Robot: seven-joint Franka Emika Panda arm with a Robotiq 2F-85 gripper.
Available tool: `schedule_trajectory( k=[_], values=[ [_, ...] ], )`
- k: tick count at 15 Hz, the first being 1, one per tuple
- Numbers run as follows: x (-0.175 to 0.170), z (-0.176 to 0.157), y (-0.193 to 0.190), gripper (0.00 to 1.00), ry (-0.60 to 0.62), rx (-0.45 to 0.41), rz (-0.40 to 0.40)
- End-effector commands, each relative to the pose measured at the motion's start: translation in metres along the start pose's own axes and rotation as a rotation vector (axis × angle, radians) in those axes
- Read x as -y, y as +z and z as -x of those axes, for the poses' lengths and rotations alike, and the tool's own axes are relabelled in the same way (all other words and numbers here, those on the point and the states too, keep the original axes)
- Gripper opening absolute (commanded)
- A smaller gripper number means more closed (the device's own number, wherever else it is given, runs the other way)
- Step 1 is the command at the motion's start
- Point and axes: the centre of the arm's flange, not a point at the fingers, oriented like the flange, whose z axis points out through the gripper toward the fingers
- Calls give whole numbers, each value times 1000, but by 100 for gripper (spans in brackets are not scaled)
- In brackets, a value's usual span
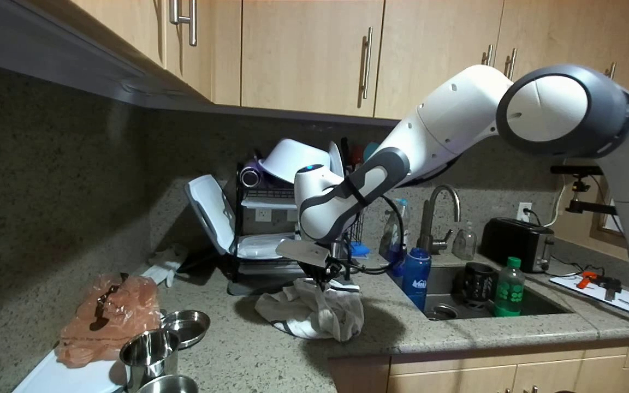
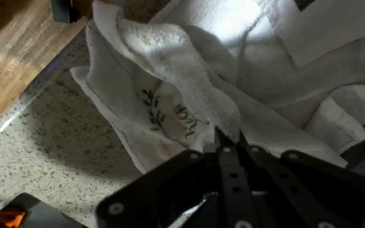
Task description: Fold the towel
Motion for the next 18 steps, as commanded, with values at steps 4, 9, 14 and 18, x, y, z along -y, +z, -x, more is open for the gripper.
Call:
schedule_trajectory(
  k=[4,9,14,18],
  values=[
    [17,20,-11,2,-55,-32,-20],
    [22,44,-6,2,-137,-86,-13],
    [13,40,3,3,-141,-73,0],
    [28,36,-8,2,-130,-68,-19]
  ],
)
